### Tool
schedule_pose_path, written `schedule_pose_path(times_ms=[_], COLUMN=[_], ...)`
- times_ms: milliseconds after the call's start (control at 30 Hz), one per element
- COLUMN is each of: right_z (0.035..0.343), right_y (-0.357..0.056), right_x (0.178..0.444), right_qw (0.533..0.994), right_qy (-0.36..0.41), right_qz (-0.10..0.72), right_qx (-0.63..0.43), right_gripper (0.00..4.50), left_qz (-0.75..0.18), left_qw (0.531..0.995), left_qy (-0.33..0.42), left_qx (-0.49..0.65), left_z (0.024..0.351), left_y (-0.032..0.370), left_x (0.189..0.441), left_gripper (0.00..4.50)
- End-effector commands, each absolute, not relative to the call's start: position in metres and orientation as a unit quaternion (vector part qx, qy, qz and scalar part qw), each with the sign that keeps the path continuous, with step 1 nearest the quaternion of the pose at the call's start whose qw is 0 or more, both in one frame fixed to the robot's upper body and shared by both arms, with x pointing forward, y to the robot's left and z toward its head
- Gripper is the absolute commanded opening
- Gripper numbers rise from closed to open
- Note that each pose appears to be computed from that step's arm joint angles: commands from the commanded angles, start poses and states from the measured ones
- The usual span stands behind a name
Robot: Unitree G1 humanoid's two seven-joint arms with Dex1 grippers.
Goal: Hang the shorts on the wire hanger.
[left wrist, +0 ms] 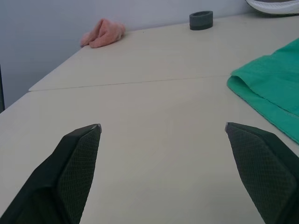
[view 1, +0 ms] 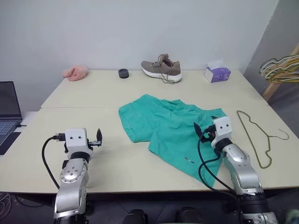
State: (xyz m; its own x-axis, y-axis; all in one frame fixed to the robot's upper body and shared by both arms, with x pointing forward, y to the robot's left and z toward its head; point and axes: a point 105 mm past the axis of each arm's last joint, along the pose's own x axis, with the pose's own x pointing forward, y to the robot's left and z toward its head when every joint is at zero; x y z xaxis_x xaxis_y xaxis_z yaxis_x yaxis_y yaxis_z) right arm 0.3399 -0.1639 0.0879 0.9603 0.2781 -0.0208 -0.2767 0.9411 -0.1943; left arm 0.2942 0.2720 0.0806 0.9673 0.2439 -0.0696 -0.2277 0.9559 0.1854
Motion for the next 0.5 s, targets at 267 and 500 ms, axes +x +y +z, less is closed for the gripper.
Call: schedule_pose_path(times_ms=[267,500], right_z=[0.106,0.107], right_y=[-0.163,-0.163], right_x=[0.34,0.338], right_qw=[0.982,0.98], right_qy=[-0.041,-0.043], right_qz=[0.152,0.156], right_qx=[-0.106,-0.112], right_gripper=[4.47,4.47], left_qz=[0.099,0.087], left_qw=[0.988,0.989], left_qy=[0.007,0.008], left_qx=[0.118,0.117], left_z=[0.1,0.1], left_y=[0.265,0.259], left_x=[0.295,0.299], left_gripper=[4.5,4.5])
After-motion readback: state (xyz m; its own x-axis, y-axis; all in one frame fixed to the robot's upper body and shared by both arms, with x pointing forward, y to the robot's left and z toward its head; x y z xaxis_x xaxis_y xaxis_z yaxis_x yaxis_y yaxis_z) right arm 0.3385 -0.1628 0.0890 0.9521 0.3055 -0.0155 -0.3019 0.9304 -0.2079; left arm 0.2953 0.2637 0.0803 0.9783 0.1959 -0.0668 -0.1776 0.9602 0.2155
